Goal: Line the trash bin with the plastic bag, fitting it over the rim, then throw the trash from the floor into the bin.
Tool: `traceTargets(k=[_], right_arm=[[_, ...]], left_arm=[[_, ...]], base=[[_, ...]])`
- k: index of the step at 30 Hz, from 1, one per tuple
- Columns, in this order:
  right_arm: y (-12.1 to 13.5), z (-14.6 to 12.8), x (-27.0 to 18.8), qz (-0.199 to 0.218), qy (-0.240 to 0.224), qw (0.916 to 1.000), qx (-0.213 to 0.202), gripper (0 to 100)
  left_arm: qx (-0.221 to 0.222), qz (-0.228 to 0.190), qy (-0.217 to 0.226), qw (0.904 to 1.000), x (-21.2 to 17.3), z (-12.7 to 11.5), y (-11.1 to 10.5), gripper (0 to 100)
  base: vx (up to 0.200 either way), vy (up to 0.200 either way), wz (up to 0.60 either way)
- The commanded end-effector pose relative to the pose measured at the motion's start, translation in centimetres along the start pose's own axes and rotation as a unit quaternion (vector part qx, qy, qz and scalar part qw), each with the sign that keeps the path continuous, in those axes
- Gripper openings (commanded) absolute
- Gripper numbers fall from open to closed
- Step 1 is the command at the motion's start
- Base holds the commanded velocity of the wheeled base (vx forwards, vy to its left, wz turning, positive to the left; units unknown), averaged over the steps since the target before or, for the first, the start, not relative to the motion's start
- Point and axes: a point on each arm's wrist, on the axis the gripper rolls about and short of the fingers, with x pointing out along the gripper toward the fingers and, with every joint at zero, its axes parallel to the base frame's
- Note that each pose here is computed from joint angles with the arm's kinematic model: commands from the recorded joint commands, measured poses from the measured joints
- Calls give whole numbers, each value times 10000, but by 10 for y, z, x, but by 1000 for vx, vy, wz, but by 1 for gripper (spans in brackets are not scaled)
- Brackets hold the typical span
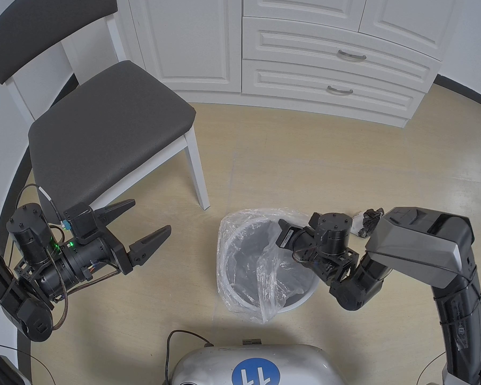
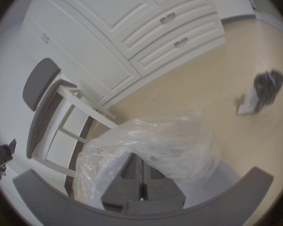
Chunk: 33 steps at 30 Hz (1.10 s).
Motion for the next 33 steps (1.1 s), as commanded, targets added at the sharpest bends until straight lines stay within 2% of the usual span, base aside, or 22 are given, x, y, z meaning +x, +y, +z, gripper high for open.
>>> traceTargets(k=[1,2,6,10,15,16,17,20,23,24,26,27,29,33], right_arm=[[10,44,-24,71,-283,9984,-486,0],[9,51,-32,75,-278,9963,-813,0],[4,59,-49,-23,-175,9889,-1475,0],[-7,63,-69,-201,55,9739,-2259,0],[-23,63,-80,-295,246,9611,-2734,0],[-23,63,-80,-295,246,9611,-2734,0],[-31,63,-83,-351,340,9552,-2919,0],[-42,60,-89,-417,522,9459,-3175,0],[-52,51,-97,-314,847,9330,-3484,0],[-52,51,-98,-308,864,9324,-3496,0],[-59,41,-103,-161,1099,9209,-3736,0],[-59,41,-103,-159,1099,9203,-3750,0],[-67,27,-103,-89,1169,9115,-3942,0],[-79,7,-100,-42,1180,8999,-4197,0]], left_arm=[[-7,9,14,10000,1,-1,1,100],[-7,9,14,10000,1,-1,1,100],[-17,-7,34,10000,1,-2,0,100],[-30,1,76,10000,2,-4,1,100],[-39,-8,123,9999,2,-7,1,100],[-39,-8,123,9999,2,-7,1,100],[-42,-8,130,9999,3,-7,1,100],[-46,-8,137,9999,3,-8,1,100],[-46,0,137,9999,3,-8,2,100],[-46,0,137,9999,3,-8,2,100],[-49,0,144,9999,2,-8,1,100],[-49,-8,144,9999,2,-8,1,100],[-49,-8,144,9999,2,-8,1,100],[-55,-8,171,9998,3,-9,1,100]], base=[[0,0,0],[0,0,0],[0,0,0],[0,0,0],[0,0,0],[0,0,0],[0,0,0],[0,0,0],[0,0,0],[0,0,0],[0,0,0],[0,0,0],[0,0,0],[0,0,0]])
